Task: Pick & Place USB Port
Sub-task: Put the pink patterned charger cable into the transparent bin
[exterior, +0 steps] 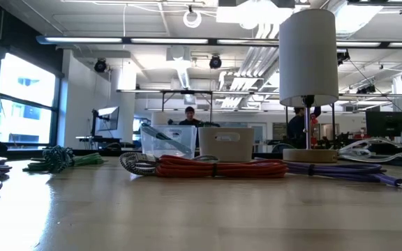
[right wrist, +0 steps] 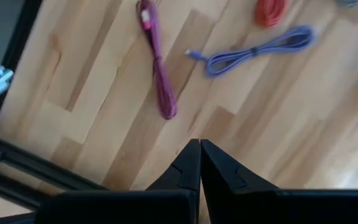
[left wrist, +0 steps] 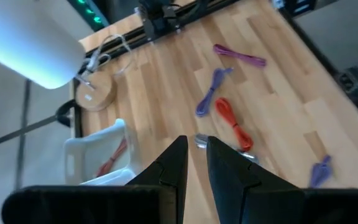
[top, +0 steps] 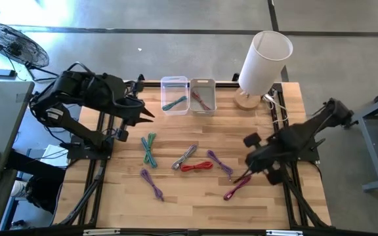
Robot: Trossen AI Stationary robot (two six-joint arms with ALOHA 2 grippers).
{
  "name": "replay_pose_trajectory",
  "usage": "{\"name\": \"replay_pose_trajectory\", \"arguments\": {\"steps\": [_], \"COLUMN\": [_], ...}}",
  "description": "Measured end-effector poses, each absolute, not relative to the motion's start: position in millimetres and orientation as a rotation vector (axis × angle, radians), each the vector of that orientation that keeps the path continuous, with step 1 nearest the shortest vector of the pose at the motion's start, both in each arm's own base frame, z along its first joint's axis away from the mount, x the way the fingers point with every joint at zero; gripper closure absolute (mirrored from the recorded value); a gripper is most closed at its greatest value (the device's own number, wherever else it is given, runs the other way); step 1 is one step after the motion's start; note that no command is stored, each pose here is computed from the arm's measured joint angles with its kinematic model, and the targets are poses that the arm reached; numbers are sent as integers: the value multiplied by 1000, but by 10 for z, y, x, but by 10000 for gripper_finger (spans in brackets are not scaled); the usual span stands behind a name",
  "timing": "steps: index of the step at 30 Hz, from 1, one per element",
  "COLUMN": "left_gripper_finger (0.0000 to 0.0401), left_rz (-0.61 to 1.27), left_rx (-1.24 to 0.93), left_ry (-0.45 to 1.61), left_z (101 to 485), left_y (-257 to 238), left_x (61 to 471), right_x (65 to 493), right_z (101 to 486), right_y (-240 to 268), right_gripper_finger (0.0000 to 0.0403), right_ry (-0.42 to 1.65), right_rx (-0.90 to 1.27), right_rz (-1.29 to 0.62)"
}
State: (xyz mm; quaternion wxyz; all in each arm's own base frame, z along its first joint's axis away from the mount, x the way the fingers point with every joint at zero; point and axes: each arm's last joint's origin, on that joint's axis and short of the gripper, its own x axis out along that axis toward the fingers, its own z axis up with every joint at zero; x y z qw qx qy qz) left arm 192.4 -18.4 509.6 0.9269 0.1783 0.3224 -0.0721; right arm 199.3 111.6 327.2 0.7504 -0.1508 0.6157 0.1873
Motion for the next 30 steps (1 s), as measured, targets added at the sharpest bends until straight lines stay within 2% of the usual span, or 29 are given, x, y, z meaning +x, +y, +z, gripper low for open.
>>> {"name": "replay_pose_trajectory", "arguments": {"steps": [5,9,15,22,30], "left_gripper_finger": [343,343,343,343,343], "left_rz": [-237,-297,-336,-329,-310], "left_rx": [330,286,255,317,333], "left_ry": [647,669,736,736,725], "left_z": [5098,5086,5036,5034,5042], "left_y": [-211,-224,-289,-390,-420], "left_x": [1912,1851,1808,1788,1789], "right_x": [2205,2406,2632,2604,2597], "right_z": [2983,2767,2542,2478,2403], "right_y": [1311,1428,1552,1659,1789], "right_gripper_finger": [402,387,321,255,251], "right_ry": [1469,1465,1438,1491,1480], "right_rx": [-336,-355,-313,-269,-322], "right_rz": [382,269,271,365,435]}}
